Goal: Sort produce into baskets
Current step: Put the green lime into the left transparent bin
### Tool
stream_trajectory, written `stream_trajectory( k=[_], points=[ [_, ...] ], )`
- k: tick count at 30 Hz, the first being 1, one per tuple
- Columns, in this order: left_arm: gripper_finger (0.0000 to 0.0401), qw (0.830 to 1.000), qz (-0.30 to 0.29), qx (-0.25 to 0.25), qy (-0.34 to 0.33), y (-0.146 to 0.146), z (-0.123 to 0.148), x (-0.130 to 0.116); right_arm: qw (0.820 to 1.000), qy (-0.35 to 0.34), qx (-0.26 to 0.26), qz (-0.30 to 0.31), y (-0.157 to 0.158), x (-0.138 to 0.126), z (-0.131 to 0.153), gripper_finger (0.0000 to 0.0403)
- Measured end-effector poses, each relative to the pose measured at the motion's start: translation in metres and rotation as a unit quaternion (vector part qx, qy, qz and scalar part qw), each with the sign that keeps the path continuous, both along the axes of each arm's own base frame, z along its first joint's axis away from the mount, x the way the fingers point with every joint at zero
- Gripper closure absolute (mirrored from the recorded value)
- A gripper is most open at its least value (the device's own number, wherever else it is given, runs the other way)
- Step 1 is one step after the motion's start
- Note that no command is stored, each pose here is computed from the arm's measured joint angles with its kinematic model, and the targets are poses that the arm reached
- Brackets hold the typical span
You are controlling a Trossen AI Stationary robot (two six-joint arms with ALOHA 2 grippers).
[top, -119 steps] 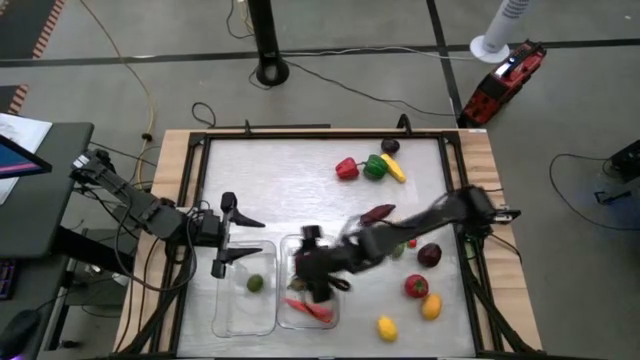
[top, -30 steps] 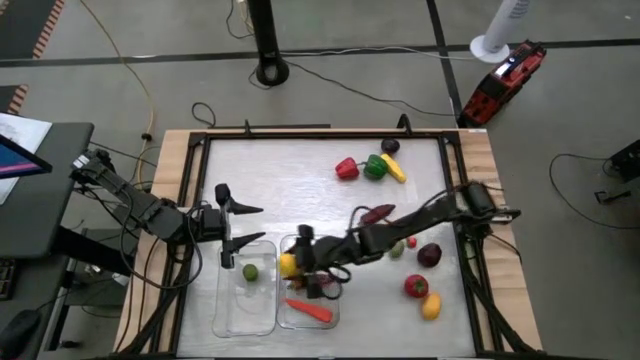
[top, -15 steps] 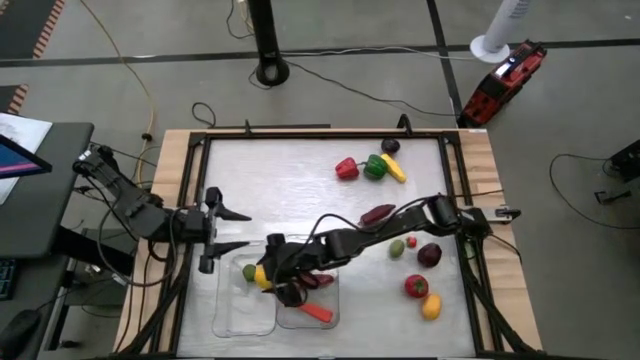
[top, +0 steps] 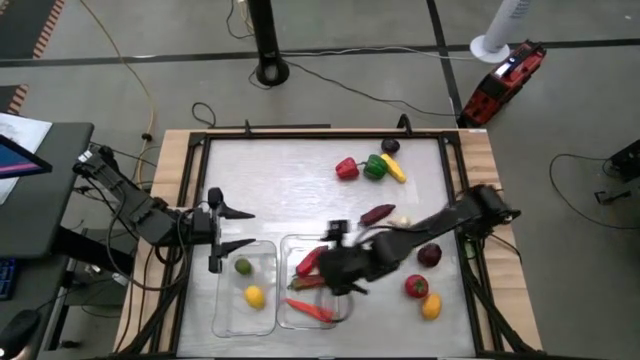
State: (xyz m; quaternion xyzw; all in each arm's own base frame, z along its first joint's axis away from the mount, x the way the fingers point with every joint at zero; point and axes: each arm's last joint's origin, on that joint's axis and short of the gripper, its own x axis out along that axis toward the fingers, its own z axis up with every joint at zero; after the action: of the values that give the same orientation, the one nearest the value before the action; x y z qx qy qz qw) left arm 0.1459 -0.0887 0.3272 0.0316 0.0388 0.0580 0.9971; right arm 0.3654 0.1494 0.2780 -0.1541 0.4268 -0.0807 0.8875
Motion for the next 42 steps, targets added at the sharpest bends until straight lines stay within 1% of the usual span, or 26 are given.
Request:
stream_trajectory(
  k=[3,5,8,10,13,16,21,25,31,35,38,42],
  points=[
    [0.0159,1.0,0.002,-0.002,-0.001,0.0,0.0,0.0,0.999,-0.004,0.02,-0.032,0.0,-0.042,-0.006,0.0069],
    [0.0159,1.0,0.004,-0.002,-0.002,0.0,0.0,0.0,0.997,0.0,0.042,-0.06,-0.001,-0.068,-0.015,0.0075],
    [0.0159,1.0,0.013,-0.001,-0.006,0.001,0.001,0.0,0.993,0.008,0.061,-0.104,-0.006,-0.104,-0.029,0.0078],
    [0.0159,1.0,0.02,-0.001,-0.007,0.001,0.001,0.0,0.989,0.012,0.069,-0.131,-0.011,-0.123,-0.041,0.0078],
    [0.0159,1.0,0.021,-0.001,-0.007,0.001,0.001,0.0,0.982,0.018,0.071,-0.175,-0.021,-0.141,-0.064,0.0072],
    [0.0159,1.0,0.021,-0.001,-0.007,0.001,0.001,0.0,0.975,0.023,0.074,-0.207,-0.03,-0.152,-0.079,0.006],
    [0.0159,1.0,0.021,0.0,-0.005,0.001,0.001,0.0,0.968,0.046,0.073,-0.234,-0.04,-0.161,-0.098,0.0044],
    [0.0159,1.0,0.021,0.001,-0.003,0.001,0.001,0.0,0.962,0.071,0.097,-0.246,-0.045,-0.164,-0.11,0.0042],
    [0.0159,1.0,0.018,0.0,-0.003,0.001,0.001,0.0,0.957,0.086,0.104,-0.258,-0.052,-0.169,-0.122,0.0046],
    [0.0159,1.0,0.017,0.001,-0.002,0.001,0.0,0.0,0.949,0.102,0.115,-0.275,-0.055,-0.174,-0.128,0.0055],
    [0.0159,1.0,0.017,0.001,-0.002,0.001,0.0,0.0,0.943,0.112,0.125,-0.287,-0.056,-0.177,-0.132,0.0071],
    [0.0159,1.0,0.018,0.001,-0.002,0.001,0.0,0.0,0.943,0.108,0.126,-0.287,-0.056,-0.176,-0.132,0.0097]
  ],
)
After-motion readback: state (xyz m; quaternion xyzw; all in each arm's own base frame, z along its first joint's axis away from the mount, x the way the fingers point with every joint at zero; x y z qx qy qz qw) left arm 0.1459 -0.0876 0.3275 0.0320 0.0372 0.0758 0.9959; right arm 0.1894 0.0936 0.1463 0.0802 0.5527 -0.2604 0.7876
